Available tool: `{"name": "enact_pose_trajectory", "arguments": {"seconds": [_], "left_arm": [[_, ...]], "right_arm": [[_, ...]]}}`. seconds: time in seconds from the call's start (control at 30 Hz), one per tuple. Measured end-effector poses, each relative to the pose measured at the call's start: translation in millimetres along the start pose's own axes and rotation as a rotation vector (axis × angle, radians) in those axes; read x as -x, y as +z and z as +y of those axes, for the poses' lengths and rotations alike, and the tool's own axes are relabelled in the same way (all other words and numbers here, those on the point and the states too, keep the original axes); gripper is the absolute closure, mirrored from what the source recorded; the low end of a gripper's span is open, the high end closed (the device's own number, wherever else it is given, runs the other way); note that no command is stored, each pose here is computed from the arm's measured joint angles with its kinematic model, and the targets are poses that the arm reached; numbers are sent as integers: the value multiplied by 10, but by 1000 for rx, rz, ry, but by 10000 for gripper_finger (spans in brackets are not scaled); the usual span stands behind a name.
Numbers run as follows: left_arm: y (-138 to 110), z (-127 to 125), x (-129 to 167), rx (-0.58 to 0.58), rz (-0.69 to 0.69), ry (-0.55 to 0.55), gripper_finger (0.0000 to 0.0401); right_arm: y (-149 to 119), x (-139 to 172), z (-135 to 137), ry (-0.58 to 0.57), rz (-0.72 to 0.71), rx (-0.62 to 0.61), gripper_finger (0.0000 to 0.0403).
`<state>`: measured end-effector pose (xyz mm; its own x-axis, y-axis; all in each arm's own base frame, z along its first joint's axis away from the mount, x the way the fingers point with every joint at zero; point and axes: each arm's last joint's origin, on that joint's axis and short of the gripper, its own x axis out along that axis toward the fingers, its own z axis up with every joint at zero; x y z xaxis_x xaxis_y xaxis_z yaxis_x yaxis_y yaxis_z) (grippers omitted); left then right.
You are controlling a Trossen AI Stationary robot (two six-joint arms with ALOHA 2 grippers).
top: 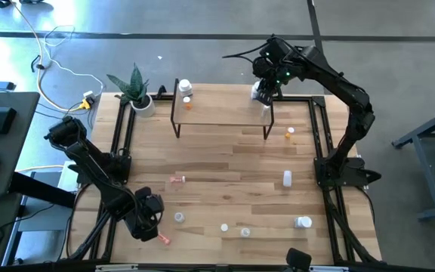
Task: Pick and place medicine bottles onto shelf by color
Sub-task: Put the center pink transparent pill bottle on the shelf
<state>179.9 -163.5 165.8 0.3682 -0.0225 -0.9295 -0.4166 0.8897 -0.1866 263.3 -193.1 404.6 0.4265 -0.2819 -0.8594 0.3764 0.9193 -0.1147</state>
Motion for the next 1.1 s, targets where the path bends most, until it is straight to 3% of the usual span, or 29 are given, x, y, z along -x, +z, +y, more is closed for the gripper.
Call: {"name": "enact_pose_trajectory", "arguments": {"seconds": [0.13,0.53,0.83,1.1], "left_arm": [[-1,6,2,0,0,6,195],[1,3,3,1,-4,5,293],[46,-29,37,12,-5,-4,288],[283,54,230,14,-13,-28,289]], "right_arm": [[0,0,-1,0,0,0,256],[0,0,1,0,0,0,256],[-1,0,0,0,1,0,256],[-1,-1,0,0,1,0,256]]}}
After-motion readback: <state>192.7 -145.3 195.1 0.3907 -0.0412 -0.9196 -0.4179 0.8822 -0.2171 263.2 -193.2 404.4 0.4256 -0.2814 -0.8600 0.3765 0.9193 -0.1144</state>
